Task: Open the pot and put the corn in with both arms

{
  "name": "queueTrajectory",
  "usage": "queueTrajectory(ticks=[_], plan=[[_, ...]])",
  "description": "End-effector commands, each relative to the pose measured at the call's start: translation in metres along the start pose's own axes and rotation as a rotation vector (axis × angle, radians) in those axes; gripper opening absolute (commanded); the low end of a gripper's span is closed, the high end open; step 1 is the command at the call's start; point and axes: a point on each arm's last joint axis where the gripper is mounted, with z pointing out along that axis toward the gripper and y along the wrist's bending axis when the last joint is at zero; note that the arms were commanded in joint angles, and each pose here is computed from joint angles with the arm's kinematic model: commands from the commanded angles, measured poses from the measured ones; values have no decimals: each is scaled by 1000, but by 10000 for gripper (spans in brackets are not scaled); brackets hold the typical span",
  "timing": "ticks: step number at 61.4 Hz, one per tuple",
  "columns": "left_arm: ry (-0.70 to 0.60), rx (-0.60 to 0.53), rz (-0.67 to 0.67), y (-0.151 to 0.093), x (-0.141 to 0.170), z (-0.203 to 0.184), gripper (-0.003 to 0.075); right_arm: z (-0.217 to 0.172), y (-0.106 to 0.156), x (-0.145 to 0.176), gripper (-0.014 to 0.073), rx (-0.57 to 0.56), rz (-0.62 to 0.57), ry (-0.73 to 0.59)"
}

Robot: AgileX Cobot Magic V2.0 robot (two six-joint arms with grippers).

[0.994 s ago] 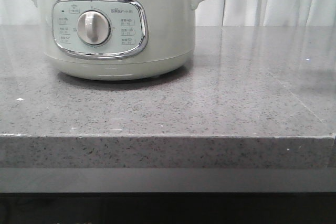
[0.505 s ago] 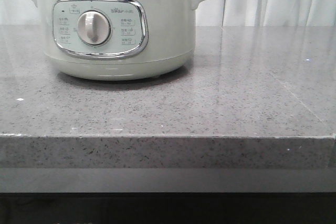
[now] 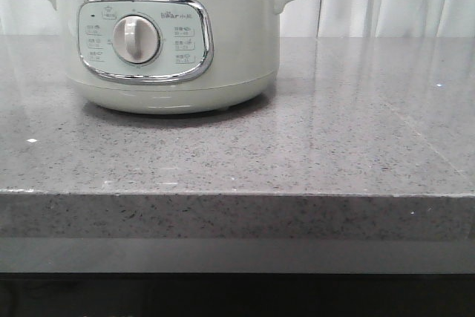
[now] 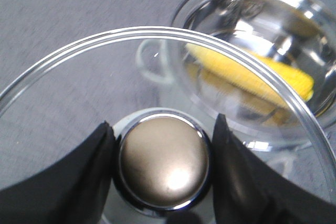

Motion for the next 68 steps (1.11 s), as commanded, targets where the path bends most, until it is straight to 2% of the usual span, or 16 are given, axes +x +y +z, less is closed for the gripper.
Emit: queueTrajectory(ticks=[1,15,37,68], plan=[[-181,36,39,-12,-38,-2,117,-3,-1,-16,-69,11,3,-110],[-161,108,124,-41,-76,48,118,-3,-1,-15,-69,11,3,-109],[-167,200,179,-82,-96,97,118,-3,-1,-15,-69,11,3,-109],[-174,209,176,-91,-95,129,118,-3,-1,-15,-69,11,3,-106]])
